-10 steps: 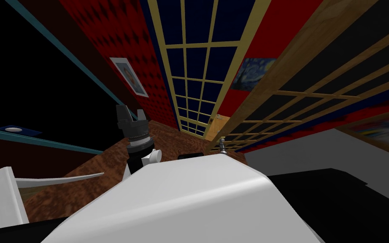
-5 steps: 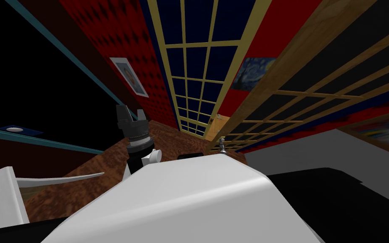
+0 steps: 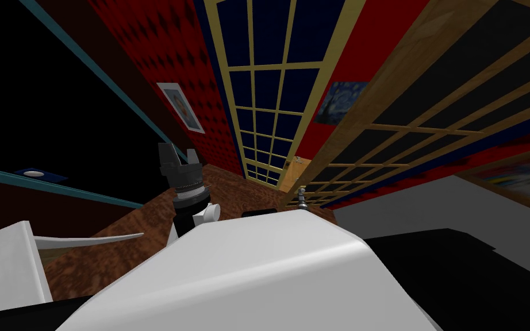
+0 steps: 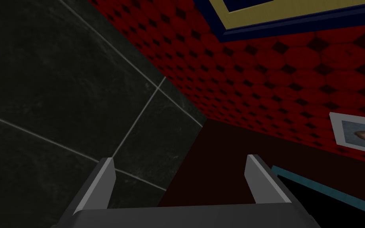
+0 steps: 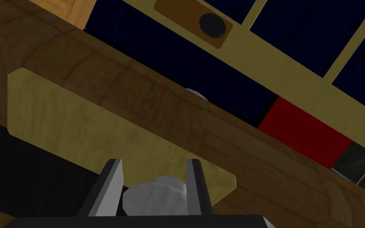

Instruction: Pull the door open

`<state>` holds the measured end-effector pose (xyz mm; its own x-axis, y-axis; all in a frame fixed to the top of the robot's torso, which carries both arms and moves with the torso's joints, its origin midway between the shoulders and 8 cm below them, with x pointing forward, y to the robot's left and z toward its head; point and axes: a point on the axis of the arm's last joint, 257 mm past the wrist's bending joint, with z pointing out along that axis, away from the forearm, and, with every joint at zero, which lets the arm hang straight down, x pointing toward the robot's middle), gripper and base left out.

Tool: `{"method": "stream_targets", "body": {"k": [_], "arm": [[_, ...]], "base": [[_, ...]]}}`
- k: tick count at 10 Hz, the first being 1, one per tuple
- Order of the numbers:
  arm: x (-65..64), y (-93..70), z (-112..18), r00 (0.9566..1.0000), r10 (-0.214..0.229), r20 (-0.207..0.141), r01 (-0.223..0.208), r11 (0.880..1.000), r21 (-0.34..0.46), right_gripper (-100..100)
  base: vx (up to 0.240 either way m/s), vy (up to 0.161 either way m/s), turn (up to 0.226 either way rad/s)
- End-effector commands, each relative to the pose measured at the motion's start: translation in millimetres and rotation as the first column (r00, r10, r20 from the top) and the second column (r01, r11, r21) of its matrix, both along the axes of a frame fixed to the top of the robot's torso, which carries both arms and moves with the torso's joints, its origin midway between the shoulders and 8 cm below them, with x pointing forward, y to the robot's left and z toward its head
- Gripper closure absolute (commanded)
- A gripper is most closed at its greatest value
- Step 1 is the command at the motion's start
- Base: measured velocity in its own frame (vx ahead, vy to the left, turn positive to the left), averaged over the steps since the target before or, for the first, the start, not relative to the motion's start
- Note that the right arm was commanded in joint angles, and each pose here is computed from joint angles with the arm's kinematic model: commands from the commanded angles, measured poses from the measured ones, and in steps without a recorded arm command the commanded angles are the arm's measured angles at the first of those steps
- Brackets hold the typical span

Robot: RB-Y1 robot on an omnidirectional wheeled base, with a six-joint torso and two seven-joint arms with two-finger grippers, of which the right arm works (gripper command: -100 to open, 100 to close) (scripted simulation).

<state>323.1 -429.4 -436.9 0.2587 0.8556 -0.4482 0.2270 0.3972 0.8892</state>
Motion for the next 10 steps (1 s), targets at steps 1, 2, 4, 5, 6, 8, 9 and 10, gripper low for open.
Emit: {"method": "stream_targets", "body": {"k": [1, 2, 4, 5, 6, 8, 9, 10], "arm": [[-5.0, -10.4, -4.6, 0.9998, -0.021, 0.001, 0.021, 0.999, 0.046, 100], [-2.7, -9.1, -4.3, 0.9997, -0.019, 0.012, 0.018, 0.997, 0.072, 100], [-0.5, -7.7, -4.0, 0.9994, -0.02, 0.028, 0.016, 0.993, 0.115, 100], [1.7, -6.4, -3.6, 0.9991, -0.018, 0.039, 0.013, 0.99, 0.141, 100], [1.7, -6.4, -3.6, 0.9989, -0.02, 0.042, 0.013, 0.989, 0.149, 100], [4.2, -5.0, -3.2, 0.9983, -0.02, 0.056, 0.009, 0.983, 0.185, 100], [6.9, -3.3, -2.8, 0.9973, -0.02, 0.07, 0.004, 0.975, 0.223, 100], [9.6, -1.7, -2.3, 0.9965, -0.018, 0.081, -0.002, 0.969, 0.248, 100]], "base": [[-0.041, -0.011, 0.027], [-0.047, -0.021, 0.036], [-0.032, -0.014, 0.018], [-0.042, -0.023, 0.022], [-0.034, -0.011, 0.031], [-0.026, -0.002, 0.015], [-0.028, -0.019, 0.024], [-0.056, -0.023, 0.04]]}}
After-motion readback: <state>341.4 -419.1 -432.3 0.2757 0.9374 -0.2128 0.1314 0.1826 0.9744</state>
